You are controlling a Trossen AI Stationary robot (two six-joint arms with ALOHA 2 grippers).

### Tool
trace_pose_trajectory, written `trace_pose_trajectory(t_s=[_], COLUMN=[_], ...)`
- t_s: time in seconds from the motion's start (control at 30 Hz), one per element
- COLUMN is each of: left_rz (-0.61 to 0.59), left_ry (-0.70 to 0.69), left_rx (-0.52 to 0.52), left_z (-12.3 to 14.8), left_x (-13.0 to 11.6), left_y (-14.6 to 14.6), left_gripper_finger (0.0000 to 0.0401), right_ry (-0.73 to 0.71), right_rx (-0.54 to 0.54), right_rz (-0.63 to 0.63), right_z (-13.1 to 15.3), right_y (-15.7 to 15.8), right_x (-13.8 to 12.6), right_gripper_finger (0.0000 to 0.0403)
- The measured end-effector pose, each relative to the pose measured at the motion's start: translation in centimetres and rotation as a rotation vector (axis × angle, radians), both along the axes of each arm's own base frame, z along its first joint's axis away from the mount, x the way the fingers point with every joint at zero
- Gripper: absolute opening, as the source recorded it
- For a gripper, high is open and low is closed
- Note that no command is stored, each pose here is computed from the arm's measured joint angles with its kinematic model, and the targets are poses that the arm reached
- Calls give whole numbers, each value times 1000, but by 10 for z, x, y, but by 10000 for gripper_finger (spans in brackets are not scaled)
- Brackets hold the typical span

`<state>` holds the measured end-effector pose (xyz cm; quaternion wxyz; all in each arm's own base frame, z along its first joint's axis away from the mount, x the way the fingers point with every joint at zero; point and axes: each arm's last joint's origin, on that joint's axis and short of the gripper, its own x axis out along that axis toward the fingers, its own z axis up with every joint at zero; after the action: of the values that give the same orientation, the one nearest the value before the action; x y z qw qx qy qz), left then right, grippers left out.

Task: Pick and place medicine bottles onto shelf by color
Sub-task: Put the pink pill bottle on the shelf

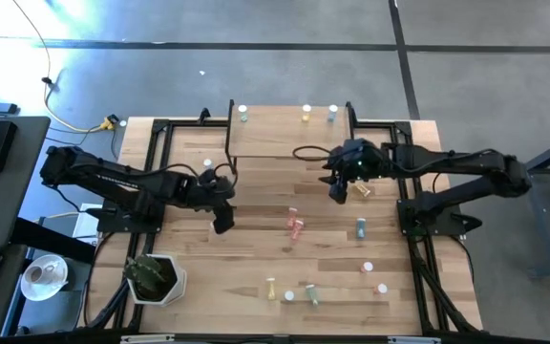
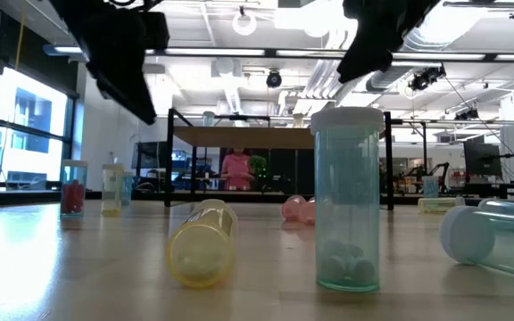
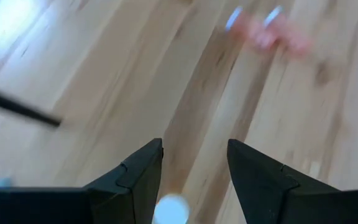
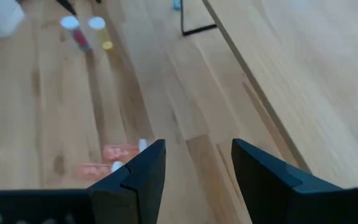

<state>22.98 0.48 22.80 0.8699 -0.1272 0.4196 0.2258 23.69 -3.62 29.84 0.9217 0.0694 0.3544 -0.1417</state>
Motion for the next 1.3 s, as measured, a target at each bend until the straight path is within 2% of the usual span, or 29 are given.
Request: trace_pose_trajectory(t_s=[0.13,0.33,0.5,0.73,1.0,1.3], left_rz=[-66,-114,-150,-131,-109,-105], left_ry=[-111,-185,-170,-140,-143,-147], left_rx=[-17,12,54,79,75,72], left_z=[-2,-4,-11,-17,-17,-16], left_x=[8,23,32,34,33,34], left_y=[-4,-5,-3,6,10,10], left_gripper_finger=[172,172,172,172,172,172], right_ry=[29,25,31,135,201,127], right_rx=[1,4,86,174,152,139], right_rz=[-42,-90,-148,-204,-239,-310], right_z=[-11,-15,-17,-26,-31,-30], right_y=[7,16,22,42,77,97], right_x=[-1,-1,-3,-13,-28,-34], right_gripper_finger=[176,176,176,176,176,176])
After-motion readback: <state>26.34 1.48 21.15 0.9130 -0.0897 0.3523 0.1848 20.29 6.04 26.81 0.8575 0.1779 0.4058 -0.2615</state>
